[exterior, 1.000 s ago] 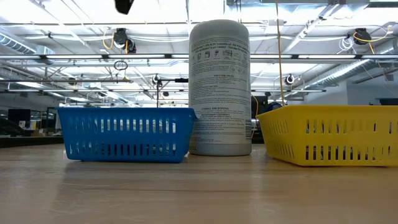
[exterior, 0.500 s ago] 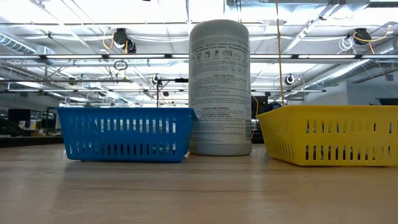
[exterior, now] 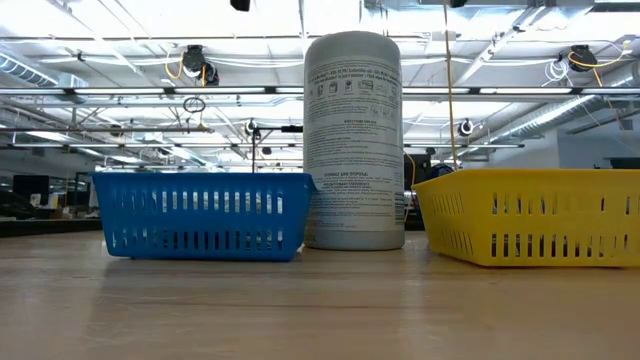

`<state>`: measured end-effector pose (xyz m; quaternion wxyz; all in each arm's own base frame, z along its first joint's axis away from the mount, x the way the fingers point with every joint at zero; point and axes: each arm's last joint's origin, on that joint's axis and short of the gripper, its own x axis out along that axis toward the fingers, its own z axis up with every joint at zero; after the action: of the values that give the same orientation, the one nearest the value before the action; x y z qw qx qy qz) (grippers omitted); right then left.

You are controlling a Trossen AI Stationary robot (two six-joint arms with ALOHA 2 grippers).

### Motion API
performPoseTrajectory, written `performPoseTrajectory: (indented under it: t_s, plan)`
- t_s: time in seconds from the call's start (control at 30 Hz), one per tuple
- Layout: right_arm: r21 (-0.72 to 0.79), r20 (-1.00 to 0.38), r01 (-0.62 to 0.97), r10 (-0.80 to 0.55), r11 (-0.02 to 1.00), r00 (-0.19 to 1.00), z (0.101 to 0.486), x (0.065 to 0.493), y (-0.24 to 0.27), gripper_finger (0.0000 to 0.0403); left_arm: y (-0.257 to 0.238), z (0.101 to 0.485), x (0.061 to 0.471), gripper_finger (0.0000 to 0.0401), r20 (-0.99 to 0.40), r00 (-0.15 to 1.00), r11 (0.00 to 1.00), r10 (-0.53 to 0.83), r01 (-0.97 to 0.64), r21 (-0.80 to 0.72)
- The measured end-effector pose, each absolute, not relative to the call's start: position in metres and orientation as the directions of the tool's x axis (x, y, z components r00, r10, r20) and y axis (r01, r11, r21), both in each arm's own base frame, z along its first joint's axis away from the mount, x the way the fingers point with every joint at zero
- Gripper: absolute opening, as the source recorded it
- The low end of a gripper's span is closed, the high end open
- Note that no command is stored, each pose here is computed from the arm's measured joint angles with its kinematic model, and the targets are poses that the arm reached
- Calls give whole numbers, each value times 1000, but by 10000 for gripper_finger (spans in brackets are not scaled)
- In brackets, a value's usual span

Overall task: Pick & Place Travel size toiletries
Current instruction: Put the black hairbrush into the bottom blue bin

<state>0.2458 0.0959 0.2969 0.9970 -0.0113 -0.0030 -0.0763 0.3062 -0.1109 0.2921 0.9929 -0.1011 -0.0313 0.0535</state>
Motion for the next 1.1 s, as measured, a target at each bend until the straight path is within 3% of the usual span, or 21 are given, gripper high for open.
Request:
performPoseTrajectory:
  t_s: [0.17,0.33,0.43,0.57,0.6,0.9,1.1]
  plan:
    - [-3,43,69,-69,998,997,294,256,95,0,-110,291,307,161,38,993,974,114,-104,-201]
    - [-10,30,74,-73,997,997,290,260,93,0,-110,287,307,154,5,993,973,118,-115,-201]
    - [-1,29,55,-55,998,998,290,259,94,0,-109,286,307,117,-6,991,968,132,-130,-215]
    - [-3,21,47,-47,999,999,289,260,94,0,-109,285,306,25,-19,988,965,155,-156,-212]
    - [-2,21,48,-48,999,999,289,260,94,0,-109,284,306,17,-20,987,965,159,-160,-209]
    - [-67,8,45,-45,997,999,288,259,95,6,-112,281,305,11,-50,987,964,156,-163,-212]
    - [-122,-11,15,-16,992,1000,287,256,102,50,-120,285,288,11,-121,974,955,190,-212,-207]
